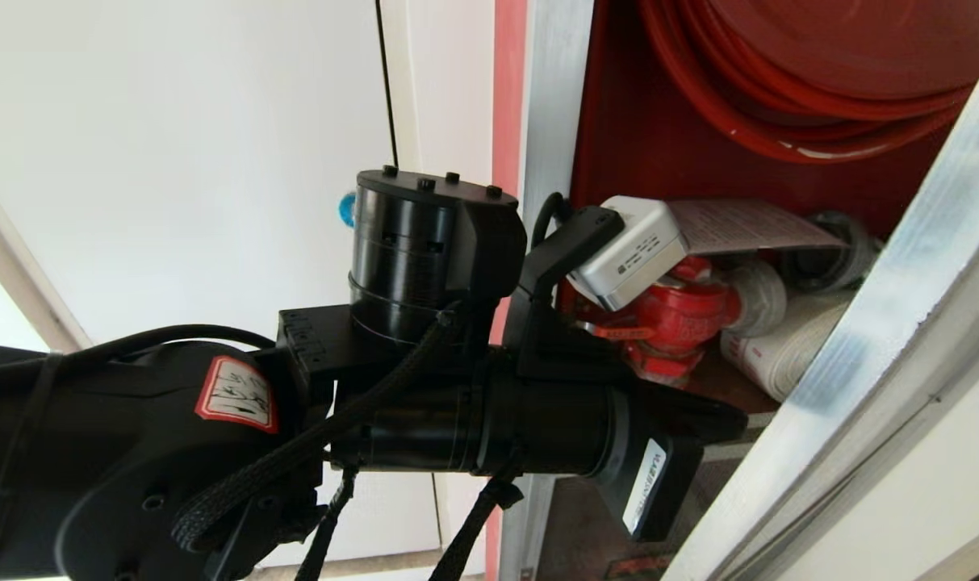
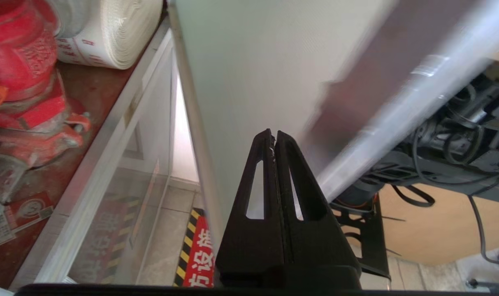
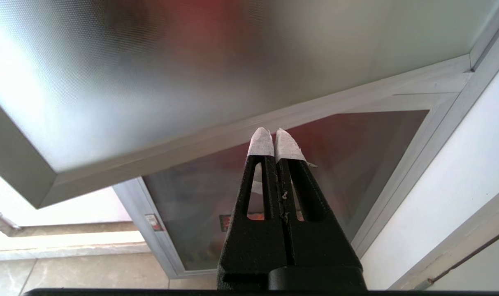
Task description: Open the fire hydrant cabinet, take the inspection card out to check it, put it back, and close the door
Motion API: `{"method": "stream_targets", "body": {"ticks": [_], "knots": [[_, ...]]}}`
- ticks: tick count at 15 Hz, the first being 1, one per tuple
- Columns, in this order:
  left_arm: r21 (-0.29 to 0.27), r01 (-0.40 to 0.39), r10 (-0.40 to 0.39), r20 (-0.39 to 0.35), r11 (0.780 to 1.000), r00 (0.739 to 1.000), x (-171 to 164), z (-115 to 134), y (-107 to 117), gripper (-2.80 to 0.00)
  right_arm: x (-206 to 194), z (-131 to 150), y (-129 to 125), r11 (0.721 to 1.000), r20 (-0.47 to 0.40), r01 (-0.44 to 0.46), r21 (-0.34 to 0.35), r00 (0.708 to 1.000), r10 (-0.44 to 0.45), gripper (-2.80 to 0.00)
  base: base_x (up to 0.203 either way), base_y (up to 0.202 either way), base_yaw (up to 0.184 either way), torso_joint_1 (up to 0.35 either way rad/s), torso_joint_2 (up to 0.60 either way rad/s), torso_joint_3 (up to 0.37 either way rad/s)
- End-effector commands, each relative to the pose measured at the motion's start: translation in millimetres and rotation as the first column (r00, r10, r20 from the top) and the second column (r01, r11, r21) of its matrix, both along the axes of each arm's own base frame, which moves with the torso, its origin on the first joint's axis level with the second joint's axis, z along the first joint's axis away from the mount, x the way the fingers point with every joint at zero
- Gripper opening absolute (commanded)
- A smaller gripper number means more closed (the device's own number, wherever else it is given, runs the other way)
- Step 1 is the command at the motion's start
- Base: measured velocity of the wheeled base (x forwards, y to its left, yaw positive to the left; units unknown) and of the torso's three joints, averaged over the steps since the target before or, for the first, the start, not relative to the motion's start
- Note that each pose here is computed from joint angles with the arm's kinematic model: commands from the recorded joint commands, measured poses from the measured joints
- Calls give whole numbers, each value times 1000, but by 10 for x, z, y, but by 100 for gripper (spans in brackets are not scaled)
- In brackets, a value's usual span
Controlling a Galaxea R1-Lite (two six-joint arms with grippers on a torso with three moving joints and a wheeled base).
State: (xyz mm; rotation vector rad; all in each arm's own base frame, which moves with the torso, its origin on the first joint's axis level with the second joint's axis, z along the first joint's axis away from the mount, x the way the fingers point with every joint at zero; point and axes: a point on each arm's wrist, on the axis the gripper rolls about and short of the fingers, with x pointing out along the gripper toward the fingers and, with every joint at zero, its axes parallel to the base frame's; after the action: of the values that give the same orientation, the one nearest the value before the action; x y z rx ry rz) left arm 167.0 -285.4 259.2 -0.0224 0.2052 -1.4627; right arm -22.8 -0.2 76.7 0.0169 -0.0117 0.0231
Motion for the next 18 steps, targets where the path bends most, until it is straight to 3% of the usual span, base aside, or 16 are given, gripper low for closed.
{"method": "stream_targets", "body": {"ticks": [1,10,18], "knots": [[3,24,-24,-3,1000,1000,-54,-18,-52,-280,4,-8,0,1000,-5,0,0,1000,0,-280,0,0,0,0,0,0],[28,111,-110,-19,993,994,-285,-111,-236,-280,4,-8,0,1000,-5,0,-2,1000,0,-280,0,0,0,0,0,0],[33,140,-139,-20,990,990,-346,-146,-342,-280,3,-8,0,1000,-4,0,-2,1000,0,-280,0,0,0,0,0,0]]}}
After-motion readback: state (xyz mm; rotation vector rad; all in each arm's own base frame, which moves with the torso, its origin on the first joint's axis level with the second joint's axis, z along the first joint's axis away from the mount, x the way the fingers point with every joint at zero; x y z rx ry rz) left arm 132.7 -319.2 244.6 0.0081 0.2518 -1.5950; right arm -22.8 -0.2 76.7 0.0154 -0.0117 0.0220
